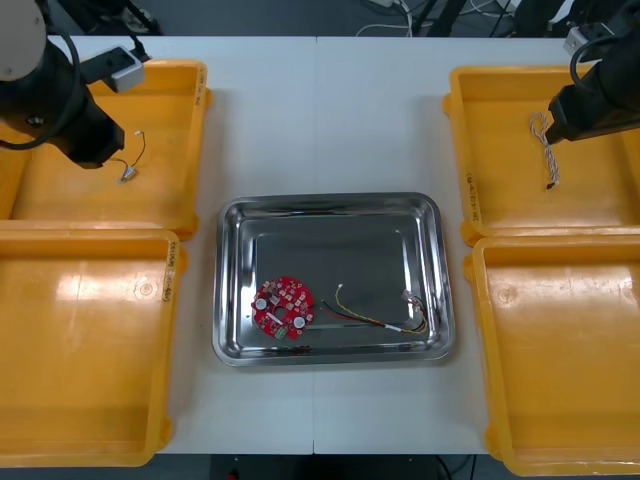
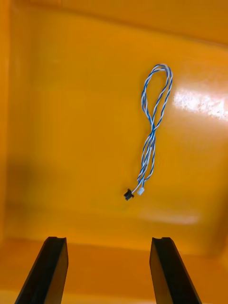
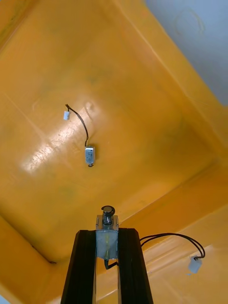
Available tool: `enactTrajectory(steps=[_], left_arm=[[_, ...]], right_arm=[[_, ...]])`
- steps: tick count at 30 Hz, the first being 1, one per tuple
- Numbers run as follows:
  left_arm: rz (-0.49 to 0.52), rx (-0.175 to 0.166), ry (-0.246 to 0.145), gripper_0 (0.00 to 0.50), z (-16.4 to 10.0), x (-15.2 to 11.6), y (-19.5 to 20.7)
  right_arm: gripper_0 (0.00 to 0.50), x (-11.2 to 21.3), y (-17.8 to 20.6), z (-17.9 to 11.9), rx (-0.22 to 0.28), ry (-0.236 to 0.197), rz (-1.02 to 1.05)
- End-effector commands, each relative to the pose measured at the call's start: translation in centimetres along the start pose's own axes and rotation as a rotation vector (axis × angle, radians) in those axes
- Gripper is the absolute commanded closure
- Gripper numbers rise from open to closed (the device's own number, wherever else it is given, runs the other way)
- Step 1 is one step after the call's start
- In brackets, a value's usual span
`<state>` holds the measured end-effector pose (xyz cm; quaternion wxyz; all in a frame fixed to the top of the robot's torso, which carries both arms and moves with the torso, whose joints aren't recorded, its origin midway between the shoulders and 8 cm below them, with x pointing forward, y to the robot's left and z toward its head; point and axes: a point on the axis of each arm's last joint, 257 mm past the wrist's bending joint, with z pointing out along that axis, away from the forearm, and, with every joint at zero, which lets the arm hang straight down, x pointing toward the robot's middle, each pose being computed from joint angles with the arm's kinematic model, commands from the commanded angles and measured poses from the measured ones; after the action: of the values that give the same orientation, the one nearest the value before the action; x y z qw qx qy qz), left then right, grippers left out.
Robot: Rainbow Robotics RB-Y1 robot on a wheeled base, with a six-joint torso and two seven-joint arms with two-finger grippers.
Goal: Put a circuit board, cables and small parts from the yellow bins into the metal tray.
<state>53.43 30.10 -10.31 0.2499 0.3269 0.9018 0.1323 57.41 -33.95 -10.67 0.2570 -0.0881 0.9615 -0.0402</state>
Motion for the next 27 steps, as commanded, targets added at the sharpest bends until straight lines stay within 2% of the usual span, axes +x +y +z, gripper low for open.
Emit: enactTrajectory(steps=[1,5,8,12,21,25,27], left_arm=[[-0.138,-0.025,-0.035,0.5,-1.1,-2.8,-2.9],[-0.153,-0.035,-0.037,0.5,-0.8,-3.9,-5.8],[-0.161,-0.033,-0.036,0.5,-0.4,-4.5,-8.0],[-0.172,-0.023,-0.036,0.5,0.2,-5.3,-11.0],[-0.2,0.046,-0.032,0.5,1.0,-6.5,-17.2],[-0.222,0.111,-0.027,0.5,1.5,-6.6,-19.7],[-0.219,0.124,-0.025,0.5,1.9,-6.4,-20.4]], right_arm=[[0.0,-3.9,-0.8,-1.0,-0.018,-0.116,0.078],[0.0,-5.1,-1.4,0.7,-0.016,-0.154,0.108],[0.0,-5.5,-1.8,1.5,-0.014,-0.164,0.124],[0.0,-5.7,-1.9,3.0,-0.016,-0.157,0.145],[0.0,-6.3,-2.4,4.9,0.0,-0.165,0.159],[0.0,-6.2,-2.6,5.6,-0.001,-0.164,0.164],[0.0,-6.2,-2.7,5.9,0.001,-0.164,0.165]])
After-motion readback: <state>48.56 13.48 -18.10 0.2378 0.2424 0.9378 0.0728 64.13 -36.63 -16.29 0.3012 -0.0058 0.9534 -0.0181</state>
